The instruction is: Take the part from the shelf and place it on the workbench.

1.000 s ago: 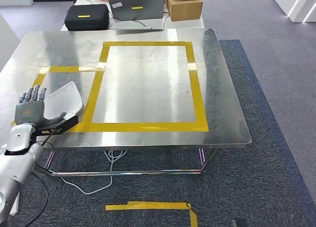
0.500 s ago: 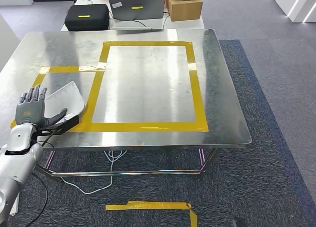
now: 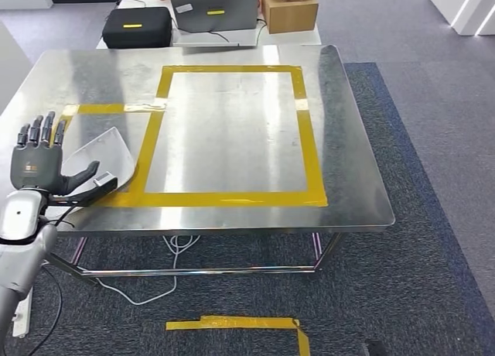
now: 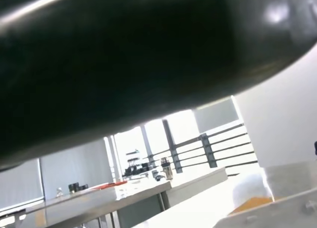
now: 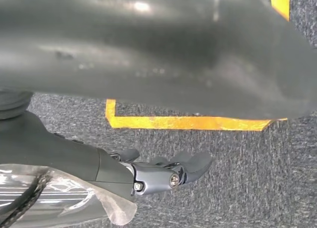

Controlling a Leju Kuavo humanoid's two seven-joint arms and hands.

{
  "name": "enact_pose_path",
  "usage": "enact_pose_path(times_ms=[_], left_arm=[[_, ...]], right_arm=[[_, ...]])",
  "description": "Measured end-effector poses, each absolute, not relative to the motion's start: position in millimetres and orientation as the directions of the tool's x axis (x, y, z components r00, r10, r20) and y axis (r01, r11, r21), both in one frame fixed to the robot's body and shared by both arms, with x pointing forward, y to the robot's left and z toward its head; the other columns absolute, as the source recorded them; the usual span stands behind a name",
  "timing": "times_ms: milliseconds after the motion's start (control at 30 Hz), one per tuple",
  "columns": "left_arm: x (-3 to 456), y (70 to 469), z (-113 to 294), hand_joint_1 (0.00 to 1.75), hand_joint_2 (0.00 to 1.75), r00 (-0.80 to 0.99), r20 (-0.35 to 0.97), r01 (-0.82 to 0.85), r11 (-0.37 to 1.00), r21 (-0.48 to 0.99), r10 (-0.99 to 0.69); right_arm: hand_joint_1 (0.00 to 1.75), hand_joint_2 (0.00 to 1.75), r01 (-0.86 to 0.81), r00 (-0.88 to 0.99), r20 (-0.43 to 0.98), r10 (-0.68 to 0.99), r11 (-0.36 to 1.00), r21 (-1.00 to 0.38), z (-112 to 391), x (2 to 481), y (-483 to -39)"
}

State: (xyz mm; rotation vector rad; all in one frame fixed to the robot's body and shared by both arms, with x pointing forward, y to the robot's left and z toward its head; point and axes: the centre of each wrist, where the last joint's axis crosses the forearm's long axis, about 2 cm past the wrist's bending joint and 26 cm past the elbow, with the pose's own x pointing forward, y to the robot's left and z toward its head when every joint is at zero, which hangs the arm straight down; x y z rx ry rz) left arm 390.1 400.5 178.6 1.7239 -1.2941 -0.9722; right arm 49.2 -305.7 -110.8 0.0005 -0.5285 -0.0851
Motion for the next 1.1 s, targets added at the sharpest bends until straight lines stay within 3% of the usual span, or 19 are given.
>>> enact_pose_path(times_ms=[1100], left_arm=[[382,431,194,0.0,0.0,0.234,-0.16,-0.367,-0.239,0.899,-0.959]], right_arm=[[0.0,0.0,0.077,0.862,0.5,-0.081,0.997,0.03,-110,57,-287]])
